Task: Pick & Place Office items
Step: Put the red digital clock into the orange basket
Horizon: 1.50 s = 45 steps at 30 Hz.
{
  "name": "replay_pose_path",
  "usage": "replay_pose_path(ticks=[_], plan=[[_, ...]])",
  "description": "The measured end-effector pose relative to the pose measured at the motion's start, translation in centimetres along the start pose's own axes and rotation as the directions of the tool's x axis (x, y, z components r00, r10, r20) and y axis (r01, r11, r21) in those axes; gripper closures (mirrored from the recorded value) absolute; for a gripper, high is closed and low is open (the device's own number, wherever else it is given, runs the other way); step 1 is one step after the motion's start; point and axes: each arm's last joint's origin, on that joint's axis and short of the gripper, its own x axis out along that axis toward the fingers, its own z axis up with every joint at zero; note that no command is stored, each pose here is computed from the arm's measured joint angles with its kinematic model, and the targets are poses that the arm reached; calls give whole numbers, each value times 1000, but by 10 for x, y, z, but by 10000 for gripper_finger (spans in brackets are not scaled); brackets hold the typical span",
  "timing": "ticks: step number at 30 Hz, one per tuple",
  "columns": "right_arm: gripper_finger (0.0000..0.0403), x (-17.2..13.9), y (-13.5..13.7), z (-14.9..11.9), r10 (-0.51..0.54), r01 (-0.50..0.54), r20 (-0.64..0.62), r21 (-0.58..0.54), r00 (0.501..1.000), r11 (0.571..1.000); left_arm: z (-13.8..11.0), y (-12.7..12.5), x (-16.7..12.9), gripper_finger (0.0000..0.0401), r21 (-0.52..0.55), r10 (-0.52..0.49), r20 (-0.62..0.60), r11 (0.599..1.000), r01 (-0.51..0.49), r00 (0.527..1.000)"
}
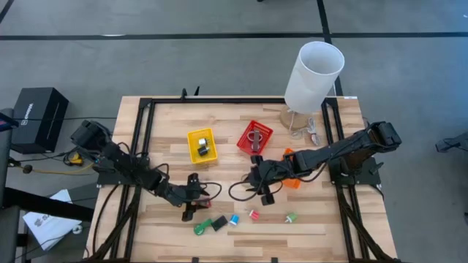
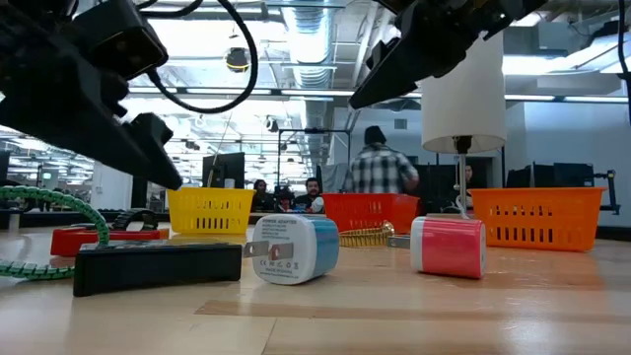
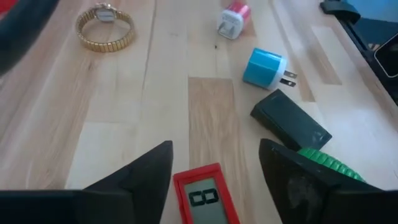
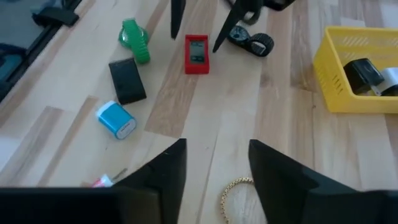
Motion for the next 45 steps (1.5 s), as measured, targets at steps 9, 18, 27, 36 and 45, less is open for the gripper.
replay_pose_path(ticks=[9,18,27,36,45], plan=[[164,0,0,3,-3,2,26,12,1000,1000,-23,-1,15,128,54,46,-99,998,-41,994],[167,0,-1,2,-6,6,25,13,1000,1000,-32,1,23,145,74,94,-118,994,-86,989],[170,0,-3,8,-14,15,83,-12,996,1000,-29,3,20,234,62,88,-121,995,-81,989],[170,0,-3,15,-15,47,154,-203,988,978,-8,11,11,236,-53,78,-45,995,-81,996],[170,39,9,13,5,104,228,-467,974,878,31,27,-9,250,-172,65,135,984,-42,989]])
